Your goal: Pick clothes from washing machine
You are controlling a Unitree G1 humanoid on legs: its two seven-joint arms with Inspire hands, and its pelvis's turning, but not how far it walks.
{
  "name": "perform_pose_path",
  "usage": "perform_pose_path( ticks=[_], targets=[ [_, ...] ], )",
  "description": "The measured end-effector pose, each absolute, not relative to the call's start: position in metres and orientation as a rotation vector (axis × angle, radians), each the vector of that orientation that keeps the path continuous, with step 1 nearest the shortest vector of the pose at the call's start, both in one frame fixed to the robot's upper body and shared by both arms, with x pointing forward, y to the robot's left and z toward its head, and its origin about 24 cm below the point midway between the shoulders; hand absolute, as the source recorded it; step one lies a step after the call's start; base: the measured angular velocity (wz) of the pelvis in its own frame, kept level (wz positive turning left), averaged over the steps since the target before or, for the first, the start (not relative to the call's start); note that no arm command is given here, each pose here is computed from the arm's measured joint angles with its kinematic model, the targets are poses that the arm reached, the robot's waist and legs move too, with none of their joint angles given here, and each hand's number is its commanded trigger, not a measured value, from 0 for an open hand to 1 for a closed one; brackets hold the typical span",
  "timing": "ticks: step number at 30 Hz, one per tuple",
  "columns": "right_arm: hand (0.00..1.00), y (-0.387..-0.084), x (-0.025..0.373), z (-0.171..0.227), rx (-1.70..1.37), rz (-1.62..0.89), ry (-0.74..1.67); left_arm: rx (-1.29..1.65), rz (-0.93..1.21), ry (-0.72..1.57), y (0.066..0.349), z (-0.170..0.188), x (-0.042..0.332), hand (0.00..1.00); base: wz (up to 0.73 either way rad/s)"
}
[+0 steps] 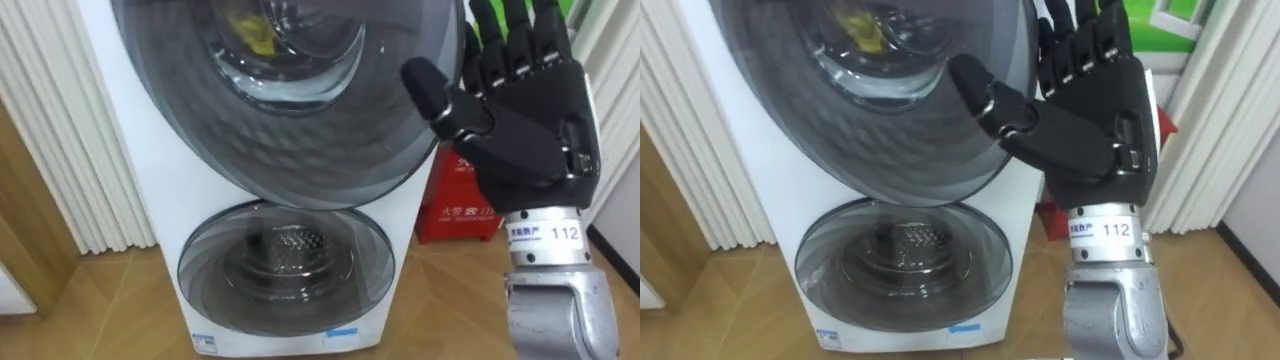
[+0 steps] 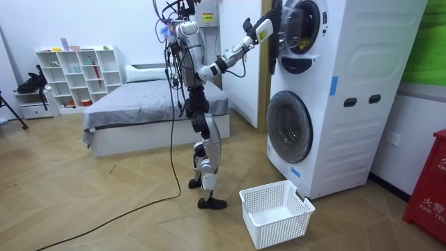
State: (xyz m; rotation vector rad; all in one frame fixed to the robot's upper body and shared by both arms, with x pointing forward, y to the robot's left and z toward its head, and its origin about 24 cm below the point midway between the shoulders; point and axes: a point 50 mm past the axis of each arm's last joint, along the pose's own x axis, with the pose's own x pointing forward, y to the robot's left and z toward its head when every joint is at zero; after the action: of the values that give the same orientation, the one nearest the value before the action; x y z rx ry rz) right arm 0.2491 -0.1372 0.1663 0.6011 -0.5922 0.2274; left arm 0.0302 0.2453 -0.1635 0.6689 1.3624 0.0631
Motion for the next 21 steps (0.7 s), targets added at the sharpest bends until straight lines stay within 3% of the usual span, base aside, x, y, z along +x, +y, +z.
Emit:
perform_pose_path(
  ticks=[9,21],
  targets=[
    [0.0,-0.124,0.242,0.161,0.61,0.317,-0.609,0.671,0.068,1.361,0.246,-0.163,0.029,0.0,0.05],
    [0.0,-0.046,0.229,0.141,0.529,0.913,-0.365,0.607,0.054,1.344,0.245,-0.163,0.035,0.0,0.17]
  ],
)
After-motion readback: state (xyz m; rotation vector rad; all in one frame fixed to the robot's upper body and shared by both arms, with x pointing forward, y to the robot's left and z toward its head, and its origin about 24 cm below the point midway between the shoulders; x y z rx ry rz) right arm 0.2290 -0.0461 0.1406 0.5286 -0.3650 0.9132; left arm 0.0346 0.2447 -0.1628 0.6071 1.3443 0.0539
